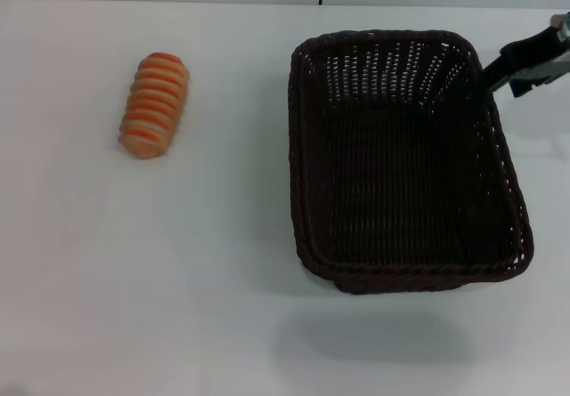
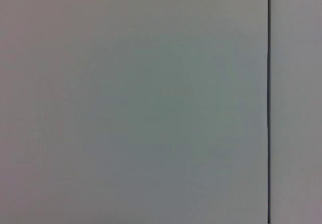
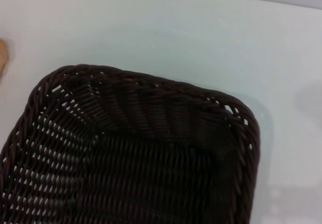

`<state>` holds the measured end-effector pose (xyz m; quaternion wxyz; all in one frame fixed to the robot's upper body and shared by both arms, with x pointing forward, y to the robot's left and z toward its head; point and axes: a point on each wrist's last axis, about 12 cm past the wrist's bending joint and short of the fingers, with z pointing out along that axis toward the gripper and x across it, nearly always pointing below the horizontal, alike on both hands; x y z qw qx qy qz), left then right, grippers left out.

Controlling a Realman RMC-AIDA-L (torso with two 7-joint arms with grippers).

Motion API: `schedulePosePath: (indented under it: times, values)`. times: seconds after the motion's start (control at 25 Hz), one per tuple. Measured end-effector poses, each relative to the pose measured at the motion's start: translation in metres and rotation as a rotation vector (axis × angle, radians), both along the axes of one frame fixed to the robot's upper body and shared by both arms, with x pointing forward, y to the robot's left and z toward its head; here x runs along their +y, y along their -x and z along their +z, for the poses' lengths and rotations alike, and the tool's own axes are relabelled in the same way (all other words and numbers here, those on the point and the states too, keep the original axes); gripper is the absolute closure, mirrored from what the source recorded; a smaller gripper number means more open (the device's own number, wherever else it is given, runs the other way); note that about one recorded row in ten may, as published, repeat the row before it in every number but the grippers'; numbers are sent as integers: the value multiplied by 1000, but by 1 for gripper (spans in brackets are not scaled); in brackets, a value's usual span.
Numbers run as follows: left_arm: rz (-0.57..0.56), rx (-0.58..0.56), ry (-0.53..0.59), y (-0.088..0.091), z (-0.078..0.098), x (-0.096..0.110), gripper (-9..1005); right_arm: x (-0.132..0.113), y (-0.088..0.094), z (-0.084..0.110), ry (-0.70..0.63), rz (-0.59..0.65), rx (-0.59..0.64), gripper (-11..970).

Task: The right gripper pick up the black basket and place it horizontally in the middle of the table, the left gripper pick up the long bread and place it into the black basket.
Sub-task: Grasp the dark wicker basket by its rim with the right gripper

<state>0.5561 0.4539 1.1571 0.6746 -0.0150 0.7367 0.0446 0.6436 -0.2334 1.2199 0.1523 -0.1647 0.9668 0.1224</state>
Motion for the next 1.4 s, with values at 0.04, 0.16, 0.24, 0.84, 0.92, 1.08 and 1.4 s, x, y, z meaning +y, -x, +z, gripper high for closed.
schedulePosePath:
  times: [0.04,0.16,0.24,0.84,0.92,1.08,1.4]
  values:
    - [-1,0,0,0,0,0,242,1,0,-2,-2,4,-1,396]
    - [-2,1,-1,-1,0,-1,242,3,-1,-7,-10,8,-6,396]
    - [-3,2,-3,-1,0,-1,242,4,-2,-10,-16,9,-8,396]
    - [-2,16,1,-1,-6,-1,242,15,-4,-38,-16,24,-9,395]
    - [-1,17,1,-1,-6,-1,242,14,-4,-43,-16,24,-6,395]
    - [-1,17,2,-2,-6,-1,242,13,-4,-50,-14,21,1,395]
    - [-1,18,0,-2,-7,-1,242,6,-2,-59,-18,-1,-12,409]
